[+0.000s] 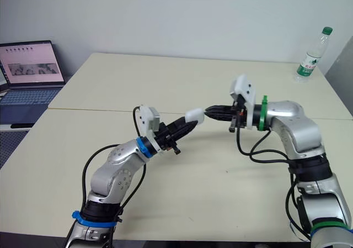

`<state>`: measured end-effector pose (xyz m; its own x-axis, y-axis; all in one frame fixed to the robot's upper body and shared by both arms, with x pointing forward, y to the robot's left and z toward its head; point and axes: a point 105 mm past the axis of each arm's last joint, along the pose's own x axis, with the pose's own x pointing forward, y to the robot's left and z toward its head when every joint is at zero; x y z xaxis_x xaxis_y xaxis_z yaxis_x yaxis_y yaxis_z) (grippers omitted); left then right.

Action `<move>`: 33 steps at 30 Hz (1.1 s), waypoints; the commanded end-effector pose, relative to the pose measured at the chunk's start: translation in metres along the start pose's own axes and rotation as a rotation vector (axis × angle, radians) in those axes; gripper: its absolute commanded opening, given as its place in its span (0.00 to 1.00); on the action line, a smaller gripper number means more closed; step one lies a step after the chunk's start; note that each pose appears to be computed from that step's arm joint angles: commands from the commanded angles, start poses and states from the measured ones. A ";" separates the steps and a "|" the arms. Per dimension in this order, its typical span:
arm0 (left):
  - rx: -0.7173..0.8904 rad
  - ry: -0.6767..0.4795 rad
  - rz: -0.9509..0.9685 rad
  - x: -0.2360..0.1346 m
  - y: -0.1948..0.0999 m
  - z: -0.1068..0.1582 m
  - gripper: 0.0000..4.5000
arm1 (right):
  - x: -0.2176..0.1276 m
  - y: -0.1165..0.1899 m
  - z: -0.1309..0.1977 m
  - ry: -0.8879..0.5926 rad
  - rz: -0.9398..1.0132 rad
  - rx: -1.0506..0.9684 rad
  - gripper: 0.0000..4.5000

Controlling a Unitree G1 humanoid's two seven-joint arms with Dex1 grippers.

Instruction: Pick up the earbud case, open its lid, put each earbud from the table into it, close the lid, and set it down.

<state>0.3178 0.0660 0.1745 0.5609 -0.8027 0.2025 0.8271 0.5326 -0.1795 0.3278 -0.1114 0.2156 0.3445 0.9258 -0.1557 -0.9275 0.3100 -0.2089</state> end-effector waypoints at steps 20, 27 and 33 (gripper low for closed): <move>-0.786 0.536 0.260 -0.030 0.011 -0.116 0.17 | -0.032 0.029 -0.034 0.032 0.012 -0.142 0.99; -0.783 0.506 0.311 -0.050 0.018 -0.106 0.61 | -0.029 0.027 -0.035 0.023 0.012 -0.131 1.00; -0.701 0.482 0.422 -0.094 0.031 -0.084 0.99 | -0.029 0.022 -0.038 0.027 0.035 -0.141 1.00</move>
<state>0.2888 0.0980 0.0877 0.5275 -0.8041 -0.2742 0.3856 0.5143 -0.7661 0.3031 -0.1400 0.1689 0.3301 0.9216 -0.2042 -0.9190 0.2644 -0.2926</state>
